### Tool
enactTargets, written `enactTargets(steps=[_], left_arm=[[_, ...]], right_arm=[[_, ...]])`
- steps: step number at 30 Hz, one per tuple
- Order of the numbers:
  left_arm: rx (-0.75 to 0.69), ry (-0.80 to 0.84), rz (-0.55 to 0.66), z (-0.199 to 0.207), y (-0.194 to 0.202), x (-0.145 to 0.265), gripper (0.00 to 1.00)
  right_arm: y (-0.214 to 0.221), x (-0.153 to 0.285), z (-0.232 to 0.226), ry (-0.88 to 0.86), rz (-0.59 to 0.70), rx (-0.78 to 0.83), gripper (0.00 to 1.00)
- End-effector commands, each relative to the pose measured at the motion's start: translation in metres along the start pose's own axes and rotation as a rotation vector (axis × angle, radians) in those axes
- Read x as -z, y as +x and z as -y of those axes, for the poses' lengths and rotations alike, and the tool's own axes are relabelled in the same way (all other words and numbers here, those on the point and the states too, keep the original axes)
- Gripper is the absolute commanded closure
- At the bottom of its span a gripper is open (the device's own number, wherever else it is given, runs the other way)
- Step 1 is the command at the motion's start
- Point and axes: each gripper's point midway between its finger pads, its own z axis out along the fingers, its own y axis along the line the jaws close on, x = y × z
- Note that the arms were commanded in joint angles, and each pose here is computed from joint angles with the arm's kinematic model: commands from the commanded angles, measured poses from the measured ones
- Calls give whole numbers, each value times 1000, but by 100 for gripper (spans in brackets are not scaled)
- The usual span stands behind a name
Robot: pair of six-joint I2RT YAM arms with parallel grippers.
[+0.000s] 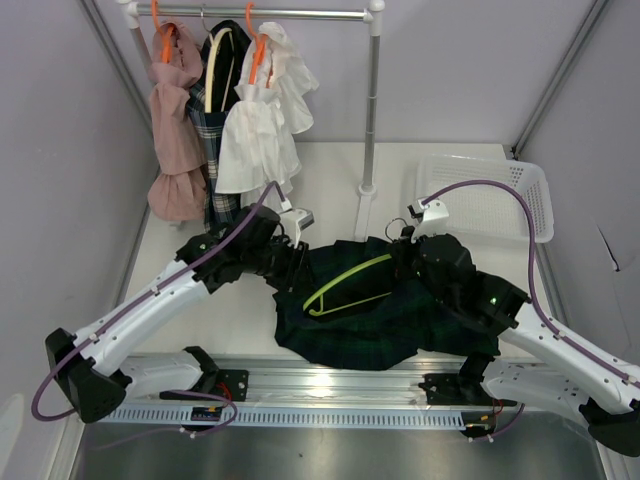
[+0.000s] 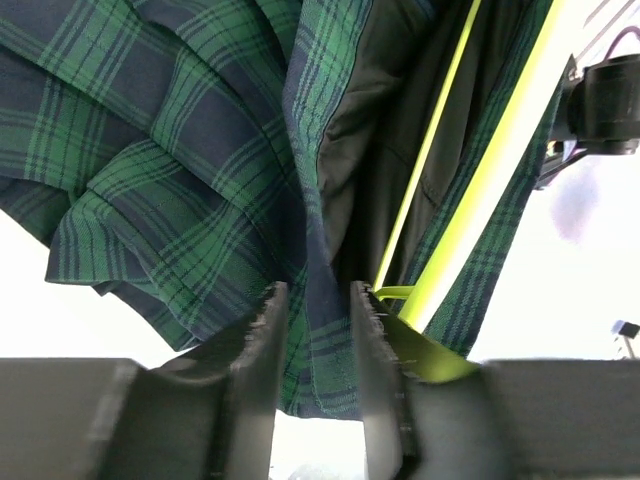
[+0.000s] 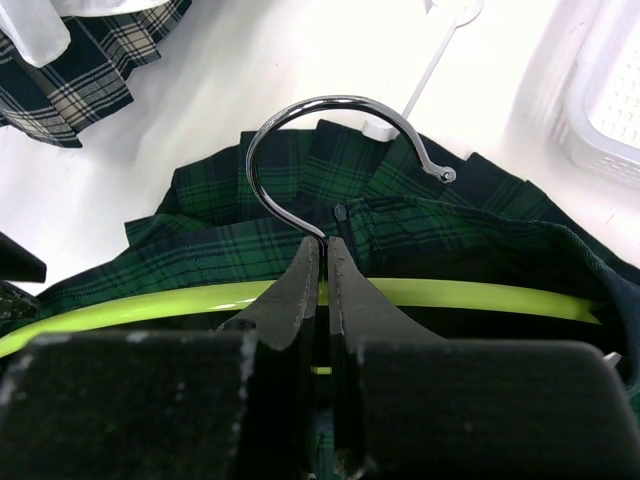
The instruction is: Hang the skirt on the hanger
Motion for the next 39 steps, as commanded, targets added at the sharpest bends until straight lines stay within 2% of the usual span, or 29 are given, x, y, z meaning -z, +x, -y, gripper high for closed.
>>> enactTargets(steps=[1, 3, 8, 11, 14, 20, 26, 30, 39], left_arm=[[-55, -14, 9, 5, -8, 7, 67], [-61, -17, -11, 4, -4, 5, 71], [-90, -20, -42, 7, -2, 5, 74], [-101, -31, -51, 7, -2, 6, 84], [-103, -36, -37, 10, -7, 10, 100], [-85, -51, 25, 20, -28, 27, 100], [-72, -56, 69, 31, -48, 47, 100], [-64, -73, 93, 35, -62, 54, 100], [-25, -37, 144, 51, -83, 69, 100]], right_arm=[[-21, 4, 0, 7, 78, -26, 100], [-21, 4, 1, 10, 76, -21, 100], [-21, 4, 2, 15, 79, -17, 100], [-21, 3, 2, 17, 80, -14, 100], [-21, 3, 3, 28, 82, -9, 100], [-36, 8, 25, 150, 155, 17, 100], [-78, 17, 44, 286, 291, 34, 100], [-100, 16, 42, 309, 350, 46, 100], [-119, 12, 43, 374, 437, 59, 100]])
